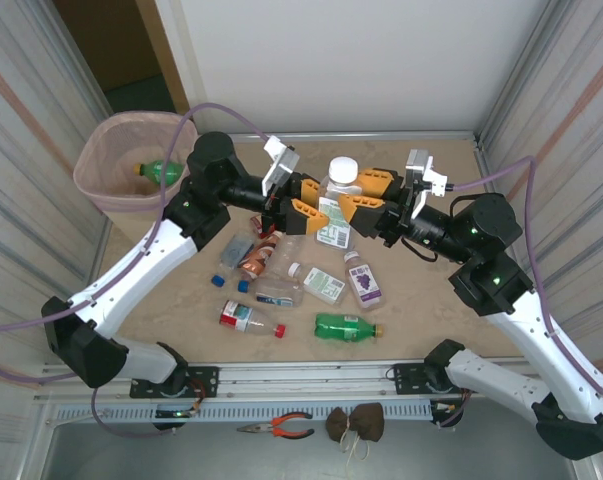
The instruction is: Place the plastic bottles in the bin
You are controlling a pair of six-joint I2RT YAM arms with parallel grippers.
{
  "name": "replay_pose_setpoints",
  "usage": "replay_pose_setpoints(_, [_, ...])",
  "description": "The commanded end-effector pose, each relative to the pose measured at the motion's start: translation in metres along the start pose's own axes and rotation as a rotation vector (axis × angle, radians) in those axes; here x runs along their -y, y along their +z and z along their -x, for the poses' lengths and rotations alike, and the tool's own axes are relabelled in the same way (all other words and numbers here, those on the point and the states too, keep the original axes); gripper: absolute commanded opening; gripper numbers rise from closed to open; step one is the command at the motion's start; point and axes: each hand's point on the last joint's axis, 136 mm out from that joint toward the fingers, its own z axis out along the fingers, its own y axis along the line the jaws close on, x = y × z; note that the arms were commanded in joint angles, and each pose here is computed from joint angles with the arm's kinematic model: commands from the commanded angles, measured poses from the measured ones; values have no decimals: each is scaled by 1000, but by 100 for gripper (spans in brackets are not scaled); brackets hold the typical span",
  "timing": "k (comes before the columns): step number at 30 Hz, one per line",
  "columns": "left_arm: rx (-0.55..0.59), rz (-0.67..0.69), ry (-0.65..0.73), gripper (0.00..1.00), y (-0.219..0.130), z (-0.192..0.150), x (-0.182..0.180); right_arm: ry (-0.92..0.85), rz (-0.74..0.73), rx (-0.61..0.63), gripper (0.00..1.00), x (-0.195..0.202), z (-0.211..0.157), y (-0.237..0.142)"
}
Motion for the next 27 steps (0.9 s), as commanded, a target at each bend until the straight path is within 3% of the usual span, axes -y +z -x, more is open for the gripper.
replay_pose_setpoints(1, [-7, 21, 66, 39, -4, 12, 7, -26, -24, 17, 55, 0, 4, -5])
replay_pose_setpoints(4, [-13, 94, 55, 38, -15, 13, -1, -34, -49, 14, 63, 3, 3, -8])
replay_pose_setpoints(11, [-63, 388, 15, 37, -60, 15, -27, -62, -114, 3, 67, 11, 0, -16])
replay_pose_setpoints(27, [-485, 1284, -96, 38, -233, -1, -65, -83, -150, -52, 67, 25, -17, -6])
